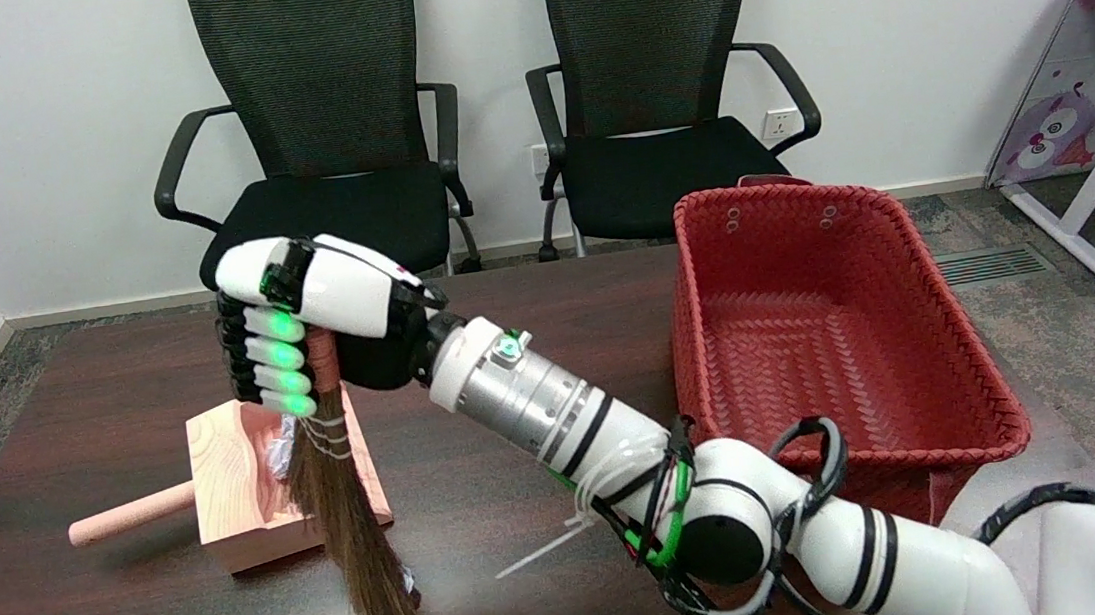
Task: Sweep the paper ball into the dustpan.
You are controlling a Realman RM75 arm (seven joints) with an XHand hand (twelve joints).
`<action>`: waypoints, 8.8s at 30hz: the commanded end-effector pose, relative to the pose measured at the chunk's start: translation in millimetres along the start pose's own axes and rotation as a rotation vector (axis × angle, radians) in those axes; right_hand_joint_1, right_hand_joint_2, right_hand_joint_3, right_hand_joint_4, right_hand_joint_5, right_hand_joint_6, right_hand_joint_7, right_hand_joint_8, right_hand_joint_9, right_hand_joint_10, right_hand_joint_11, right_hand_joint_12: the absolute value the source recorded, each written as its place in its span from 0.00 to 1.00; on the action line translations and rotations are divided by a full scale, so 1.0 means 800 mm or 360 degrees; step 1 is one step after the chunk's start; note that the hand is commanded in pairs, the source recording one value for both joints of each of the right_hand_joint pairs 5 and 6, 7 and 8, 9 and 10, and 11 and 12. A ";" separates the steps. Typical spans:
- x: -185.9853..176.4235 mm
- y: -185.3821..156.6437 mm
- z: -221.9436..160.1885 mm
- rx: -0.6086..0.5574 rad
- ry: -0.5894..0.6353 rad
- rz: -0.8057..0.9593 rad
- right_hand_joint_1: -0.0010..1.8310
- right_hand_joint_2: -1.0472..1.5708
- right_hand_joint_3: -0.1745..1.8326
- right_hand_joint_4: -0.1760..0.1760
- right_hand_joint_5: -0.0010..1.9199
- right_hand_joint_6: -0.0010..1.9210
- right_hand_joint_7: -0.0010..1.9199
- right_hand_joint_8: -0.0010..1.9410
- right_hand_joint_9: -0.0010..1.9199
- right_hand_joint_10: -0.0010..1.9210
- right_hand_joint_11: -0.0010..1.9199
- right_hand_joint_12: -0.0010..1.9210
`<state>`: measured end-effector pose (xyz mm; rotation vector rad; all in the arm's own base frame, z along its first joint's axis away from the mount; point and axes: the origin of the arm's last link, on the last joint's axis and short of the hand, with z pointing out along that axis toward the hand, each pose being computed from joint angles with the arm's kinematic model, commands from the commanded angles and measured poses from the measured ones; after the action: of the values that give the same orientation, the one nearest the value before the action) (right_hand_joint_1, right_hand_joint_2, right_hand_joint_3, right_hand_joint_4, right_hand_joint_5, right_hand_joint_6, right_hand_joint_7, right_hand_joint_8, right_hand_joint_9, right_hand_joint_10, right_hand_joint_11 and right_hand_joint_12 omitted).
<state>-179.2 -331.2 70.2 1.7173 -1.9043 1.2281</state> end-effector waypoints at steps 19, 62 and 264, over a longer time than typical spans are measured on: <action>-0.035 0.067 -0.046 -0.0257 0.0029 0.0068 0.45 0.90 1.00 0.51 1.00 1.00 1.00 0.99 1.00 1.00 1.00 1.00; 0.061 0.016 -0.033 -0.0248 0.0044 -0.0339 0.46 1.00 0.74 0.50 1.00 1.00 1.00 0.99 1.00 1.00 1.00 1.00; 0.038 0.008 0.004 -0.0003 0.0363 -0.0906 0.42 1.00 0.91 0.54 1.00 1.00 1.00 0.99 1.00 1.00 1.00 1.00</action>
<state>-183.3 -360.5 98.7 1.5557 -1.1116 1.5548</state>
